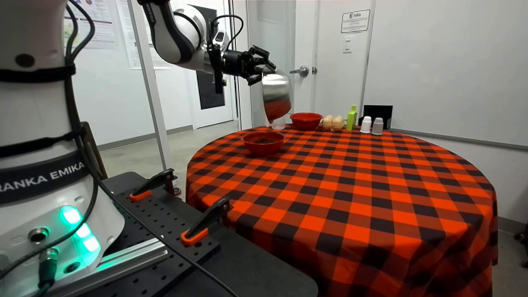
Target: Pour the things in the metal bowl into the red bowl
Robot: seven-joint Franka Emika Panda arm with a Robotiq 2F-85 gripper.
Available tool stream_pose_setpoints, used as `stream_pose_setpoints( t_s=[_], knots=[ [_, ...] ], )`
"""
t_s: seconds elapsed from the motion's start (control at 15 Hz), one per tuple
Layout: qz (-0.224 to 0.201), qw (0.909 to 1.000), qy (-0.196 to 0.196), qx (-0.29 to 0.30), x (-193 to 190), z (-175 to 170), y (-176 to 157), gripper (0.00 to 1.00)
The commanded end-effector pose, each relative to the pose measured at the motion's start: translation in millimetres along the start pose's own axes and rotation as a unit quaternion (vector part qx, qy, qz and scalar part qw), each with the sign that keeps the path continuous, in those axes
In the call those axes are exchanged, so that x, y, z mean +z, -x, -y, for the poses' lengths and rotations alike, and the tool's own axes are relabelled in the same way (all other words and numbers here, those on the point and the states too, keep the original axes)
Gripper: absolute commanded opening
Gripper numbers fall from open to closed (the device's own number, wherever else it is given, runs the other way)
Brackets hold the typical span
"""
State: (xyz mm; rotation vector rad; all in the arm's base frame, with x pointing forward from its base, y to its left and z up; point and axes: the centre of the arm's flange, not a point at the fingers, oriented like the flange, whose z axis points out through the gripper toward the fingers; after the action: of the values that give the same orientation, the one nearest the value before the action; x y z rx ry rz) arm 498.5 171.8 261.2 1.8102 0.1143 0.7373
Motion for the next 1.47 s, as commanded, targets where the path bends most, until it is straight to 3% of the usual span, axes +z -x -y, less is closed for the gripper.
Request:
stream_pose_setpoints(
  t_s=[0.0,0.2,0.53,0.73,1.07,1.4],
  knots=[
    [-0.014,0.9996,0.024,0.007,-6,-1,3,0.02],
    [0.0,0.9996,0.026,0.01,-2,-4,2,0.02],
    [-0.022,0.9974,0.069,0.007,-4,-6,5,0.02],
    [-0.015,0.9975,0.069,-0.001,-8,-4,7,0.02],
    [0.076,0.997,0.001,-0.012,3,-4,5,0.02],
    [0.188,0.9779,-0.09,0.021,48,-25,-10,0.02]
  ],
)
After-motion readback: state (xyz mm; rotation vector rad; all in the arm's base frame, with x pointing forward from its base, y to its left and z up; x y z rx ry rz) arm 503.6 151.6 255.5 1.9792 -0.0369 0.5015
